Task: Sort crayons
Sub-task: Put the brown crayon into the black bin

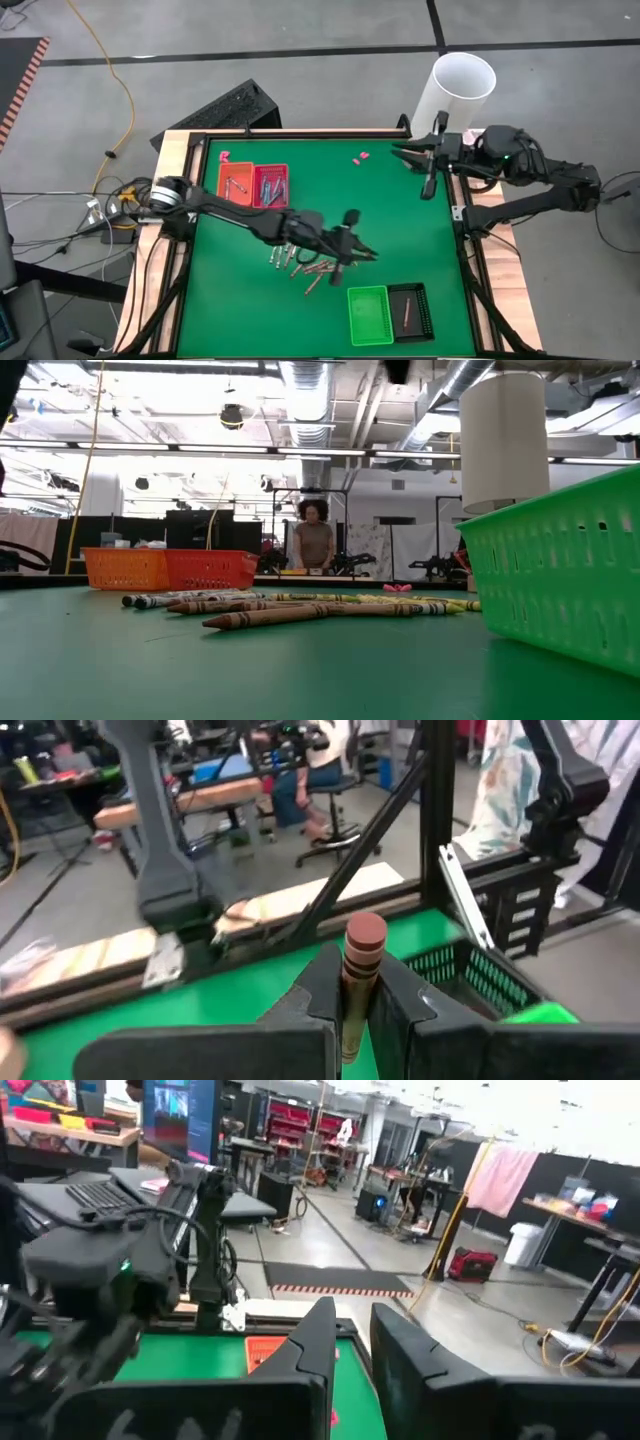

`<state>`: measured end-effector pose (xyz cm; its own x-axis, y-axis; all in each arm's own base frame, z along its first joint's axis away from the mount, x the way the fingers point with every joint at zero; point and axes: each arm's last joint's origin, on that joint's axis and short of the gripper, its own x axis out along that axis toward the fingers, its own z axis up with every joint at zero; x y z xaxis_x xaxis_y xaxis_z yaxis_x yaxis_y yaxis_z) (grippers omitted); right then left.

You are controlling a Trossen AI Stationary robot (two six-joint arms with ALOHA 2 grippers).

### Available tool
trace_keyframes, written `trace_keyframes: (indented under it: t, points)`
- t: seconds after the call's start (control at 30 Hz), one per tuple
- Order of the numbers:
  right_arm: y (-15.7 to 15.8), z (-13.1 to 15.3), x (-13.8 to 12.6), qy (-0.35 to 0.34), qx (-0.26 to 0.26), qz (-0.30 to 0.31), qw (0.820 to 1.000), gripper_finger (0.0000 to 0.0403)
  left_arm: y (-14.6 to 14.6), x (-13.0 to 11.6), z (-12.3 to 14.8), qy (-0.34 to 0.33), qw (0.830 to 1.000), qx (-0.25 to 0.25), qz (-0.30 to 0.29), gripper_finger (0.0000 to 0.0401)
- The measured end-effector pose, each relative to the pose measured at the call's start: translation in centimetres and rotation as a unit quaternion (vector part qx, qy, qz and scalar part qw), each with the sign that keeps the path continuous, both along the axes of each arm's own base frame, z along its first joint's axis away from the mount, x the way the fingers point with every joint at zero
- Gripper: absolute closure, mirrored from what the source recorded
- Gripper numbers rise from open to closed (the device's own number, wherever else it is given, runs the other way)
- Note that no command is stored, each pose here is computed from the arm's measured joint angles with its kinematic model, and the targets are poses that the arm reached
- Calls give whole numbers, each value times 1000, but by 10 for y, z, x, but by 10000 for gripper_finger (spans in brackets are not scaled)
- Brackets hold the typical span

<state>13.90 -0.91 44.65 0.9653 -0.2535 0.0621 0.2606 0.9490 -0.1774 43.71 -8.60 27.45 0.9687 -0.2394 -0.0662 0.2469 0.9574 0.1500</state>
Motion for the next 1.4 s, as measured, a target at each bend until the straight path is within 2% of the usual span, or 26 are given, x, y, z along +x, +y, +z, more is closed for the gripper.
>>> trace_keyframes:
  t: [0.17, 0.33, 0.47, 0.7, 0.8, 0.93, 1.13, 1.4]
  points:
    - [0, -5, 1, 17, 22, 2, 1000, 335, -15, 37, -14, 1, 1000, -4, -18, 390]
    - [0, -10, 3, 43, 33, 2, 999, 335, -35, 63, -31, 8, 998, 13, -53, 393]
    - [0, -12, 4, 51, 33, 2, 998, 335, -51, 78, -37, -2, 997, 15, -78, 394]
    - [0, -12, 4, 48, 48, 3, 998, 335, -72, 98, -52, -23, 994, 50, -98, 394]
    - [0, -12, 4, 47, 51, 3, 998, 335, -75, 104, -60, -25, 993, 70, -94, 394]
    - [0, -13, 5, 49, 57, 3, 997, 335, -74, 108, -66, -10, 990, 122, -64, 394]
    - [0, -15, 9, 57, 57, 3, 997, 335, -75, 107, -67, -16, 984, 163, -68, 394]
    - [0, -18, 15, 69, 57, 2, 996, 335, -90, 102, -70, -16, 973, 214, -85, 394]
